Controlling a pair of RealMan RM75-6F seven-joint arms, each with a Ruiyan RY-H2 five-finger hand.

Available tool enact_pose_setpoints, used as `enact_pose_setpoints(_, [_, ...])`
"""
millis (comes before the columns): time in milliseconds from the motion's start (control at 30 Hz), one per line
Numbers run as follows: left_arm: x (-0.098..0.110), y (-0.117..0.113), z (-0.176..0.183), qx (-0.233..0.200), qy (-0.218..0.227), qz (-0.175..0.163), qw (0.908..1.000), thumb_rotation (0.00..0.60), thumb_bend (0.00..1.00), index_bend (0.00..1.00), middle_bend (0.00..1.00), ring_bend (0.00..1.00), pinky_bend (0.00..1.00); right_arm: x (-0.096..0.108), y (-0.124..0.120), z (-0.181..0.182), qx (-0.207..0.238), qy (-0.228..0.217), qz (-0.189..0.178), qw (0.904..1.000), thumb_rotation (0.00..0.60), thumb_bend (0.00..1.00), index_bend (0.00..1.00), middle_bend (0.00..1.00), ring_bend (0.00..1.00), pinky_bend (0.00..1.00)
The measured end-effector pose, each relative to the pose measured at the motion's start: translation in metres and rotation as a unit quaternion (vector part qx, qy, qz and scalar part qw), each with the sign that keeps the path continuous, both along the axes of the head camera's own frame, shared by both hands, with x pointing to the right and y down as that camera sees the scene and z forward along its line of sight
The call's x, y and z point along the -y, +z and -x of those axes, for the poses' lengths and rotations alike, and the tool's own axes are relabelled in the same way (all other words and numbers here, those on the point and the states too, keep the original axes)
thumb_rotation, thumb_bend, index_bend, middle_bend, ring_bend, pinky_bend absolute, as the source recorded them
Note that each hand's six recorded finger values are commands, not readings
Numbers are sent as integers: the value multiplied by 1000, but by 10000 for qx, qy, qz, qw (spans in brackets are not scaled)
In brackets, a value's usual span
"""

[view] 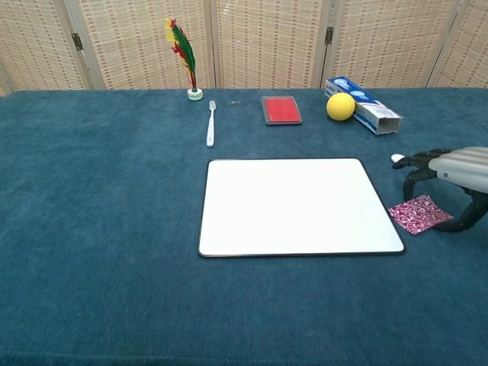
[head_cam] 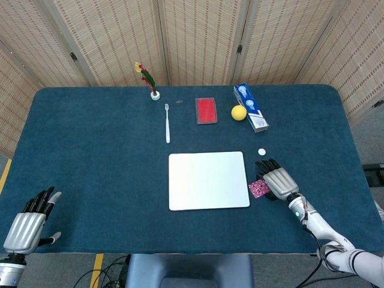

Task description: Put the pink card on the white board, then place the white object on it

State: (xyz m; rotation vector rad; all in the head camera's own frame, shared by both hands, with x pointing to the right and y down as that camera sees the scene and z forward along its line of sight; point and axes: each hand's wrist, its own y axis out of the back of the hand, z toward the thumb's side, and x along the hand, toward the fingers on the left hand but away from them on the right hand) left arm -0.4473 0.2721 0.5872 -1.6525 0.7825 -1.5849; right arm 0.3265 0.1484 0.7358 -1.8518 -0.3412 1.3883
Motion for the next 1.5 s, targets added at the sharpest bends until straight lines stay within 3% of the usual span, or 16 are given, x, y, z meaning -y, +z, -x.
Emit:
enact_pose_setpoints(367, [1, 2, -6, -70, 59, 50, 9999, 600, 166, 94, 0, 0, 190, 17, -40, 20, 505, 144, -268, 9983, 600, 186, 457, 68, 0, 0])
enact_pose_setpoints(1000, [7, -5, 10, -156, -235, 18, 9996, 600, 165, 95, 0, 0, 190, 31, 6, 116, 560, -163, 253, 9980, 600, 177, 453, 65, 0, 0])
enact_pose_setpoints(1200, [7, -6, 14, -135, -271, 4, 9995, 600, 166, 95, 0, 0, 190, 30, 5, 119, 536, -173, 315, 9979, 600, 147, 196, 27, 0, 0])
enact_pose_setpoints(1500, [6, -3, 10, -31, -185, 15, 9998, 600, 166, 97, 0, 0, 190, 38, -8, 100, 395, -102, 276, 9988, 600, 143, 149, 18, 0, 0])
